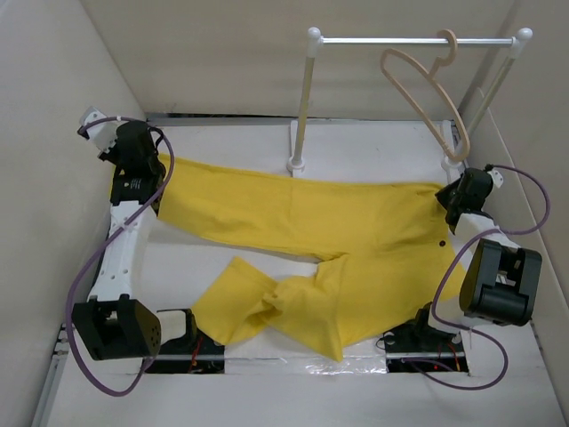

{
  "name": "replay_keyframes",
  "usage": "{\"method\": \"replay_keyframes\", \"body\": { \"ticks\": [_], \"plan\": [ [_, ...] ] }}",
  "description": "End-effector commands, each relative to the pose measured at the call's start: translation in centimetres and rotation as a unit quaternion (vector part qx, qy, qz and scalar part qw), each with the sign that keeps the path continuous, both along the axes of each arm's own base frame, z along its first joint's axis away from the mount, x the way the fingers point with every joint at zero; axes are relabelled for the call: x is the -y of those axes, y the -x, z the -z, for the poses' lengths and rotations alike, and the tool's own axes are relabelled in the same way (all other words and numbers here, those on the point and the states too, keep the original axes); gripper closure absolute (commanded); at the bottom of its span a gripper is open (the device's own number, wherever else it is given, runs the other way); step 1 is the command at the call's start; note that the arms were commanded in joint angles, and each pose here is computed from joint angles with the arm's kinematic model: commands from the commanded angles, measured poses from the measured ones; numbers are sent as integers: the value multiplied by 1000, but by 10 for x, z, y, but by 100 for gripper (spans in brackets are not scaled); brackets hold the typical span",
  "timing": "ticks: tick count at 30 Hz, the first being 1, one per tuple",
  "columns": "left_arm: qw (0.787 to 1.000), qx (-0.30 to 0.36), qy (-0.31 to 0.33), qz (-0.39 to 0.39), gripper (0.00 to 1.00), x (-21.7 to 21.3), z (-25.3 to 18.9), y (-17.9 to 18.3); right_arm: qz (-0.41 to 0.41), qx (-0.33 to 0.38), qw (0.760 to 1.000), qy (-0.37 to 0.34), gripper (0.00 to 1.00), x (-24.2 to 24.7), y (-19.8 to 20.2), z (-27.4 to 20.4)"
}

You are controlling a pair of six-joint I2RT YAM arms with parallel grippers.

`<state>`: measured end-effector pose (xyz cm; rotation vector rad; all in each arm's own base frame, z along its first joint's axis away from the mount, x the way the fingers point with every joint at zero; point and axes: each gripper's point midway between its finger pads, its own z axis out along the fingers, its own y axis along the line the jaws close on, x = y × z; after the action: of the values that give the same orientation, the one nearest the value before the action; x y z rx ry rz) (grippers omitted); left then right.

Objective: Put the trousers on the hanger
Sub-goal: Flatten out the trousers at the center of the board.

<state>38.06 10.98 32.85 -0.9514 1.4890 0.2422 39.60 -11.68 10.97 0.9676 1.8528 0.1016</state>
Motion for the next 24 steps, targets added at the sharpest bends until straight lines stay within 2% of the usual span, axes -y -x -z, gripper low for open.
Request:
{"method": "replay_keyframes", "body": {
  "ticks": [1, 3, 6, 10, 14, 16, 21, 22, 24],
  "plan": [
    [997, 4, -4, -76, 100, -20, -4, 14, 58, 74, 995, 25, 100, 20, -13, -57],
    [996, -19, 5, -93, 100, -22, 2, 29, 58, 97, 993, 34, 100, 15, -17, -71],
    [997, 19, 10, -69, 100, -17, -13, 45, 67, 97, 992, 48, 100, 13, -21, -75],
    [998, -13, 18, -63, 100, -15, 16, 41, 52, 73, 995, 37, 100, 11, -35, -55],
    [992, -92, 8, -89, 100, -26, 59, 14, 52, 63, 996, 25, 100, 17, -44, -37],
    [991, -95, -9, -93, 99, -34, 53, 0, 61, 72, 995, 27, 100, 24, -47, -40],
    [987, -136, -3, -81, 98, -52, 82, -51, 72, 71, 994, 35, 100, 35, -58, -42],
    [988, -133, -2, -84, 97, -58, 76, -61, 73, 72, 994, 36, 100, 36, -59, -43],
    [981, -175, 1, -83, 96, -60, 105, -76, 70, 77, 994, 40, 100, 37, -61, -47]
  ]
}}
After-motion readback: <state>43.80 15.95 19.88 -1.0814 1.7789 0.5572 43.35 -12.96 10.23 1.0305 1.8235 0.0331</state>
